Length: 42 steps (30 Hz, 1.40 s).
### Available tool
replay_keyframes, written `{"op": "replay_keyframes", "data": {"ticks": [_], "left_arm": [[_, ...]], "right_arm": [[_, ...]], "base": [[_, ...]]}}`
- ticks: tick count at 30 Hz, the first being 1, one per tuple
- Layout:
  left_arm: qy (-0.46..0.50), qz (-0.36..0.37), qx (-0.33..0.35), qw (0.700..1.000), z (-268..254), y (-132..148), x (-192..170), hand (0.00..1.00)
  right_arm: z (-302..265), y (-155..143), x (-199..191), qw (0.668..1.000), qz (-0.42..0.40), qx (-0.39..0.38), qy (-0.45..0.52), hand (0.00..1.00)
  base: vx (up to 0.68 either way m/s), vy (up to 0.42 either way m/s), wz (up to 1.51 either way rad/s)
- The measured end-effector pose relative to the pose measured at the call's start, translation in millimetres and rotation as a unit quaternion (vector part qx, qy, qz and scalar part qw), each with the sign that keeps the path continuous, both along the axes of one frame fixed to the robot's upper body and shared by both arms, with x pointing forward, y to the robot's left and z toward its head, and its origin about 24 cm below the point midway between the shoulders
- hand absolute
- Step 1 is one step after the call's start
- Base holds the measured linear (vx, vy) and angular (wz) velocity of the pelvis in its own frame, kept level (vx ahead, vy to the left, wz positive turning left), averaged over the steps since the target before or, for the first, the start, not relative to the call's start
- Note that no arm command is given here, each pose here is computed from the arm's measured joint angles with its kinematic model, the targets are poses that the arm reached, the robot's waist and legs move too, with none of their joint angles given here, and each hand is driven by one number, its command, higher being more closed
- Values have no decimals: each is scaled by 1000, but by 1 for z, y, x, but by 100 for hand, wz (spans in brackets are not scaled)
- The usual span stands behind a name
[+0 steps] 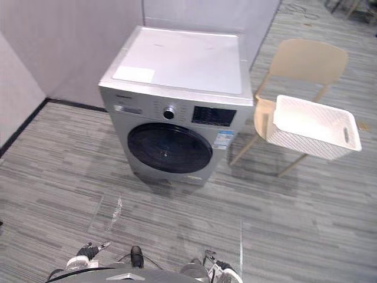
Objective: Pick up the laundry basket with both hands and put the clothes into the washing machine.
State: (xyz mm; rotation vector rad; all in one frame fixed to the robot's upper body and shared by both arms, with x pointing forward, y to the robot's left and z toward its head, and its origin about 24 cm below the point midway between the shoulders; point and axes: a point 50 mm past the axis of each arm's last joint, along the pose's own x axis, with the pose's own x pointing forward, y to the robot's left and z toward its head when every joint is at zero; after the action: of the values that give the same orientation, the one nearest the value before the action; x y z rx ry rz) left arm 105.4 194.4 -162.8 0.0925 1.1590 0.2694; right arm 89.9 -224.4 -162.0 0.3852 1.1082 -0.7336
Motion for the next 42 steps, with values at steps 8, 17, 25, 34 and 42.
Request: {"op": "replay_keyframes", "data": {"ticks": [8,17,25,34,42], "left_arm": [[-31,25,1,999,6,5,7,0],[-30,78,-29,996,2,-4,0,0],[-19,71,-35,997,0,-15,-4,0],[-8,92,-25,995,-2,-10,-12,0],[1,76,3,997,0,9,-13,0]], "right_arm": [[3,9,4,1000,-1,1,-30,0],[3,5,-15,1000,-7,-10,-21,0],[5,4,4,999,-29,20,-38,0],[0,2,-12,993,-96,59,-22,0],[-7,12,-32,989,-144,39,3,0]], "base": [[222,76,121],[309,-205,161],[330,-456,49],[49,-102,25],[-63,73,71]]}}
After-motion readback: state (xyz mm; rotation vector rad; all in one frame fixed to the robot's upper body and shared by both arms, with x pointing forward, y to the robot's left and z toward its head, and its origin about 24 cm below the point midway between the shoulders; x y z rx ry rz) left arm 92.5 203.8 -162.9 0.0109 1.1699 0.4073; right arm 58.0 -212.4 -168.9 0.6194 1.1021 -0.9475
